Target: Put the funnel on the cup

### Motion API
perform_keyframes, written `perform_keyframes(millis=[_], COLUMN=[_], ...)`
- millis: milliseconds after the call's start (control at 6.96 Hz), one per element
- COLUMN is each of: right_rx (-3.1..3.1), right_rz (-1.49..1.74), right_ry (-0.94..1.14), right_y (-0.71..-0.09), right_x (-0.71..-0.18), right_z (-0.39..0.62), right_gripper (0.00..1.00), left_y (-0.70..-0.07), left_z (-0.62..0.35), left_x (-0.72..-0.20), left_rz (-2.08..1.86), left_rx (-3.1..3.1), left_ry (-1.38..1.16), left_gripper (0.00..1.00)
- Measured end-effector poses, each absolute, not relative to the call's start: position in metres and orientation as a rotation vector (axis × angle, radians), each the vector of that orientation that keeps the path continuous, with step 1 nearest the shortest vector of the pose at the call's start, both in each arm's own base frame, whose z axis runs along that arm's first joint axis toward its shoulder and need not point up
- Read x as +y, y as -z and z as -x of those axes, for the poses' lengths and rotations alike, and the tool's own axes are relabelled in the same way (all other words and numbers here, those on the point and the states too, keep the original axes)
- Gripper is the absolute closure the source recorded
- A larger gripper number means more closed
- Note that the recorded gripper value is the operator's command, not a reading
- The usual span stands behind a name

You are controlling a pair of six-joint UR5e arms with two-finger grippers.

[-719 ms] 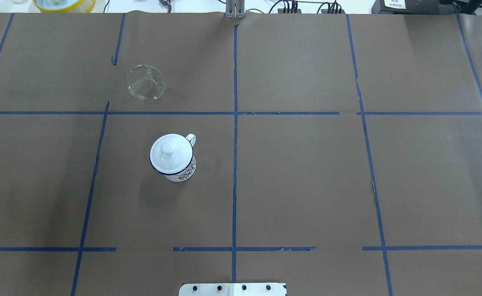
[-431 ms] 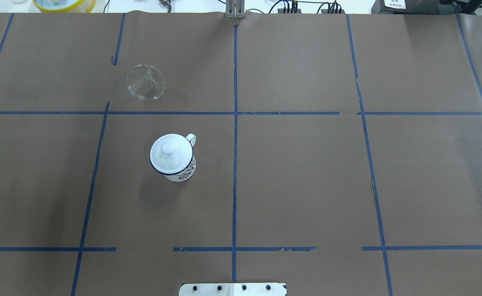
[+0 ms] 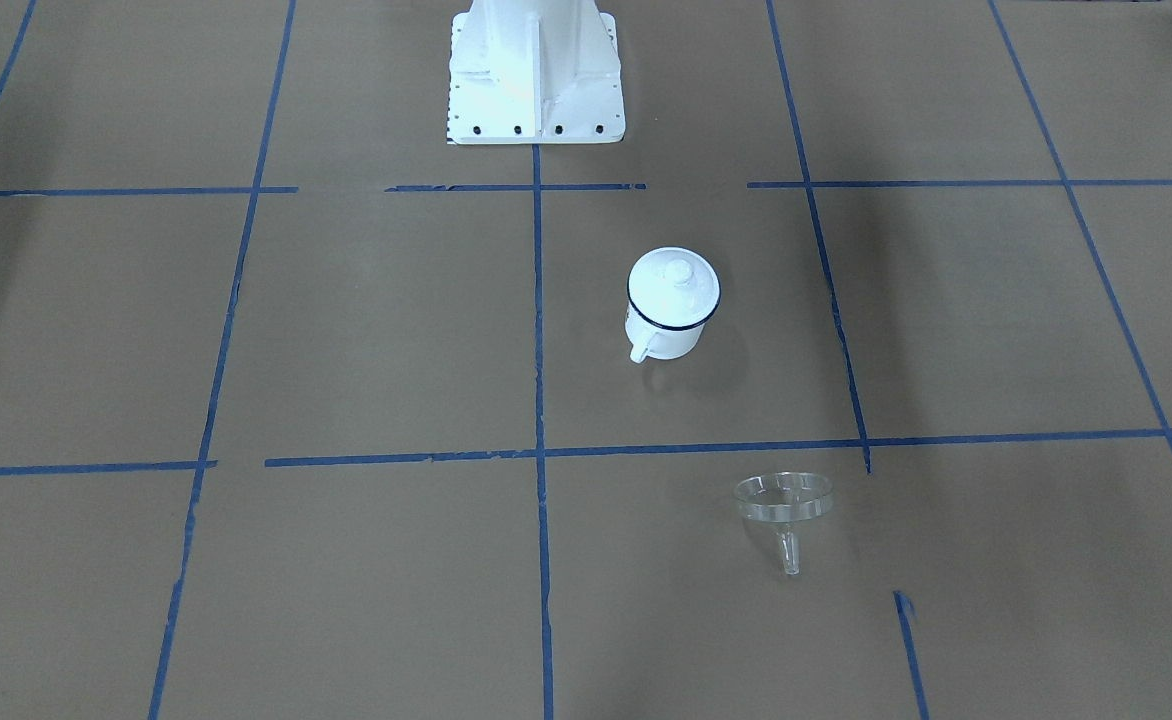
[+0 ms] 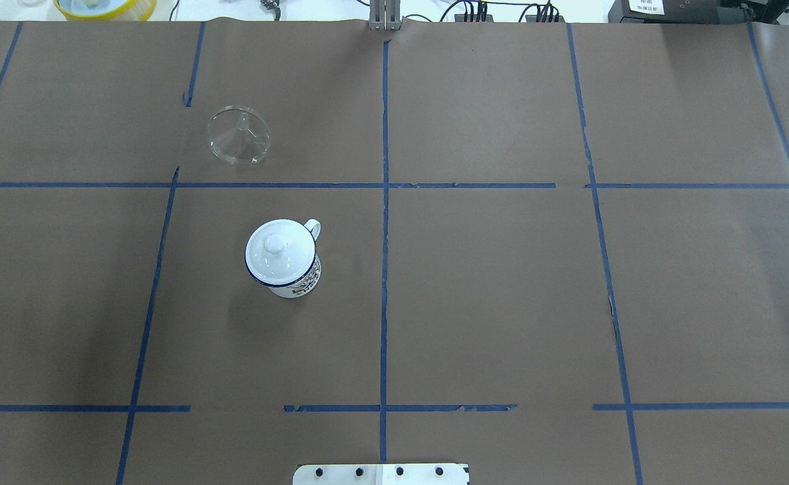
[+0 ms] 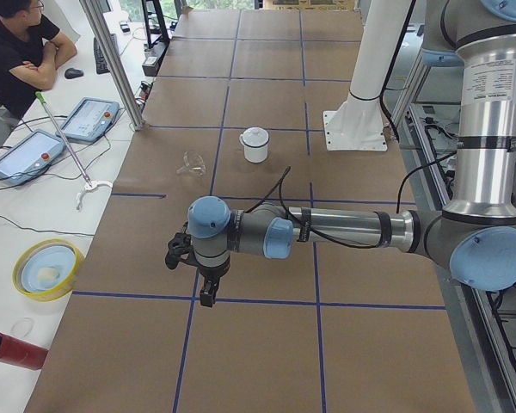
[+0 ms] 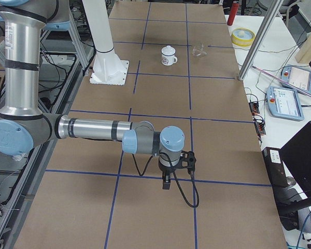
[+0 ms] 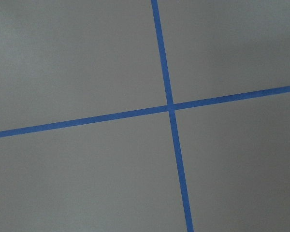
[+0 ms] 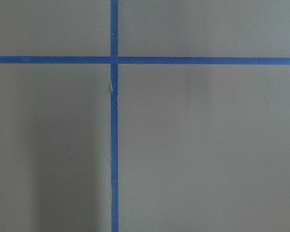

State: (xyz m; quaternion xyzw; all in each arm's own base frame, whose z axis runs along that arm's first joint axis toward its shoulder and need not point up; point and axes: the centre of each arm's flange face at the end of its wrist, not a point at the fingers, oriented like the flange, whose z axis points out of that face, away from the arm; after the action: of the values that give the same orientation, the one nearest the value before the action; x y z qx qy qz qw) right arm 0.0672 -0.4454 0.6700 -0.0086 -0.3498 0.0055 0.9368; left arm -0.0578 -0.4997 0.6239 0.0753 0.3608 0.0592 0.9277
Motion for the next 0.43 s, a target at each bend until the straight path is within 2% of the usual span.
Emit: perform_keyframes(millis=[287, 431], right_rx=[-0.715, -0.715], right_rz=[0.018, 0.019], right_ry=[-0.012, -0.012], right_y=[-0.670, -0.671], right_x=[-0.445, -0.445], right_z=[-0.067, -0.067], right_gripper=[0.00, 0.00], left_y=[-0.588, -0.546], left_z=[0.056, 0.055], left_x=[-0.518, -0.529], left_rz=[-0.171, -0.180], left_rx=[0.741, 0.743], left_ry=[-0.123, -0.128], left_gripper=[0.00, 0.00])
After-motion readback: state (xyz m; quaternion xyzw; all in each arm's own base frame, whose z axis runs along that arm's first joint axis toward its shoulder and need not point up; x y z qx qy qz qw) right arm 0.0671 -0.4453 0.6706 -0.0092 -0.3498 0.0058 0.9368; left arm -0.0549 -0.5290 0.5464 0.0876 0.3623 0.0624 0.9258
